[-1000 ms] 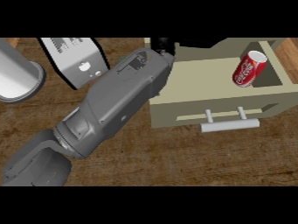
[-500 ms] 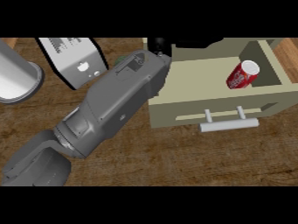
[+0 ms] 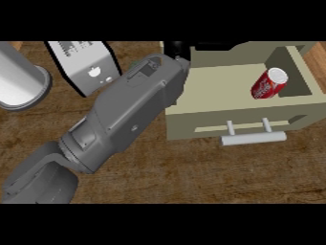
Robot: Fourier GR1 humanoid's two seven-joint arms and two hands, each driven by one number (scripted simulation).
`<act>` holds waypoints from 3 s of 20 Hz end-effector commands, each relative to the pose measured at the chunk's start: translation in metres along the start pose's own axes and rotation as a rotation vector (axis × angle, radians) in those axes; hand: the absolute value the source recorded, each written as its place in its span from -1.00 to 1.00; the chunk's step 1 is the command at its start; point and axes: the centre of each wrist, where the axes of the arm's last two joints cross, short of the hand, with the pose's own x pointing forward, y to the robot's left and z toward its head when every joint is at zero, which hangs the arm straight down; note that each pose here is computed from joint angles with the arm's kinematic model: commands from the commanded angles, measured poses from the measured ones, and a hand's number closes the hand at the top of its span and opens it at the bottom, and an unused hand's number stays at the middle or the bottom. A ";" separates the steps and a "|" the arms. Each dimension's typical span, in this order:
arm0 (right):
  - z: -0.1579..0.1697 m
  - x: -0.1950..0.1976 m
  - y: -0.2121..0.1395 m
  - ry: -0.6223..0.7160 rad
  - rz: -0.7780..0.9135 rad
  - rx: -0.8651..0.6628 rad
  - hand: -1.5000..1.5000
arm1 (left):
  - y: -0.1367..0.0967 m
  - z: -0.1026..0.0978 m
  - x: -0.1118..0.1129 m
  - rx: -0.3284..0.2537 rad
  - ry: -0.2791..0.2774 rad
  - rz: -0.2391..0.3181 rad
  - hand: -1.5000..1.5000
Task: Pick up the can, place it into the drawer and close the drawer
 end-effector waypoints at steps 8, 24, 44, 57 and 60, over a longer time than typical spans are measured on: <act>-0.047 0.014 0.041 -0.101 0.301 0.105 -1.00 | -0.012 0.006 0.014 -0.002 -0.026 0.031 -1.00; -0.141 -0.052 0.132 -0.129 0.642 0.212 -1.00 | 0.013 -0.004 0.010 0.016 -0.002 0.023 -1.00; -0.211 -0.168 0.207 -0.031 1.007 0.310 -1.00 | 0.080 -0.008 0.020 0.070 -0.007 -0.024 -1.00; -0.238 -0.190 0.215 -0.071 1.088 0.177 -1.00 | 0.107 -0.002 0.039 0.070 -0.023 -0.009 -1.00; -0.252 -0.186 0.211 -0.059 1.111 0.146 -1.00 | 0.107 -0.002 0.066 0.062 -0.014 -0.013 -1.00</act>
